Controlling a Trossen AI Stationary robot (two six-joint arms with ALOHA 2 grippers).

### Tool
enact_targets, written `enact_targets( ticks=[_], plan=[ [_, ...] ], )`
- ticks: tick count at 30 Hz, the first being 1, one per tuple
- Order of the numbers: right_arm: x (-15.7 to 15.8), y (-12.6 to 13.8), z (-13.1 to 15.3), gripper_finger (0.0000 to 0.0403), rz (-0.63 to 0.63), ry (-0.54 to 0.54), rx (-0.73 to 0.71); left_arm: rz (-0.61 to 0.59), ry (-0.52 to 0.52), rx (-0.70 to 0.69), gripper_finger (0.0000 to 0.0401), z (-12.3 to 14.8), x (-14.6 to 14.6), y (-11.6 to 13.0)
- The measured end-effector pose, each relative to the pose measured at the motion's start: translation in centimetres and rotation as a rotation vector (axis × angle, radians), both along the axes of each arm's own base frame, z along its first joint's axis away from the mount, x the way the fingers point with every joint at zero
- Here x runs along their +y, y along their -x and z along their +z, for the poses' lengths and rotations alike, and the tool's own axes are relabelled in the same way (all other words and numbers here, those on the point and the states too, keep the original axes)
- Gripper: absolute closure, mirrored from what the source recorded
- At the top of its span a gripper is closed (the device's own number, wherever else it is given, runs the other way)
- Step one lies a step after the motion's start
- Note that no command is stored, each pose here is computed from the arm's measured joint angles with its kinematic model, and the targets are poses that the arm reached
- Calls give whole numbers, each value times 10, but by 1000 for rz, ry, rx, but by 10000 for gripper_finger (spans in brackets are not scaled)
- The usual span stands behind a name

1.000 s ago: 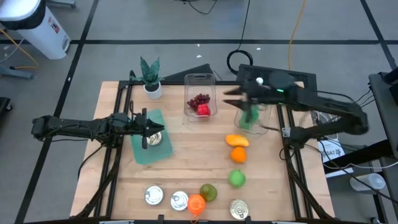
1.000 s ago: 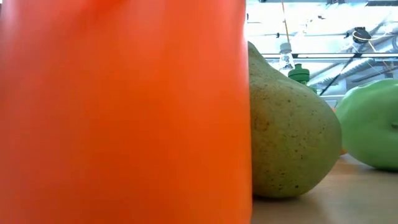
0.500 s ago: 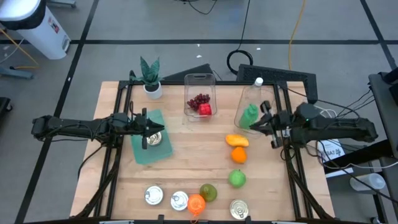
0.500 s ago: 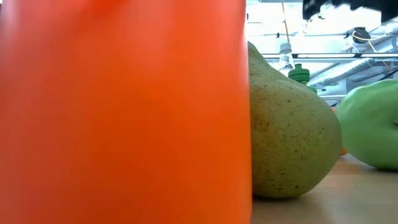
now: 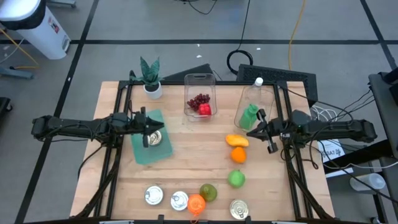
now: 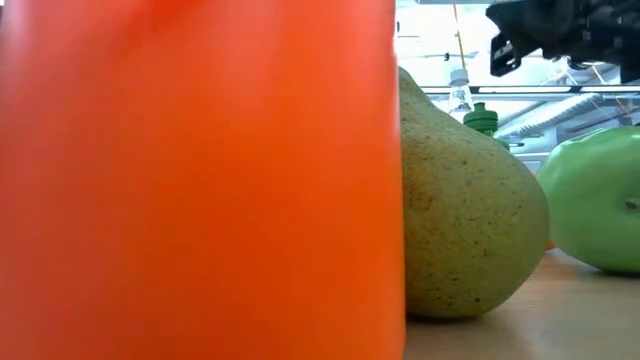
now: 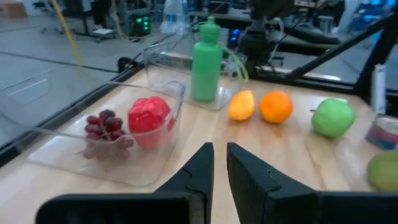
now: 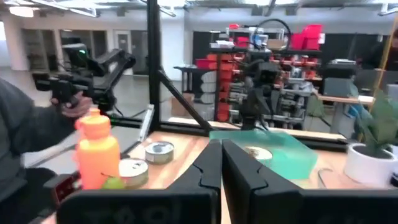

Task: Pick & Place Food Item
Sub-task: Stack the left green tuna can on top of the blue and pink tuna can in the blue bin

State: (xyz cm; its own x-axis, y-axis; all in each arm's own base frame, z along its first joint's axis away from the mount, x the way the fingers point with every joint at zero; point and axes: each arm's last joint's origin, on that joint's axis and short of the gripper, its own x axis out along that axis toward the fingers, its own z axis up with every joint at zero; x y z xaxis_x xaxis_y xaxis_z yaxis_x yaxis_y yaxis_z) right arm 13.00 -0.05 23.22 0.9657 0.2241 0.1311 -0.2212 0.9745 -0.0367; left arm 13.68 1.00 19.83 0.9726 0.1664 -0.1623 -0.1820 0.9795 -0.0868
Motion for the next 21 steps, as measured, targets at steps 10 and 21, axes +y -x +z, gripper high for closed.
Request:
enact_targets(
  ticks=[10,21],
  plan=[
    [-3,5,-33,403,-110,-8,-109,30,-41,104,350,-9,1,2],
    [-5,4,-42,403,-188,-87,-47,55,4,0,350,2,1,0]
  ],
)
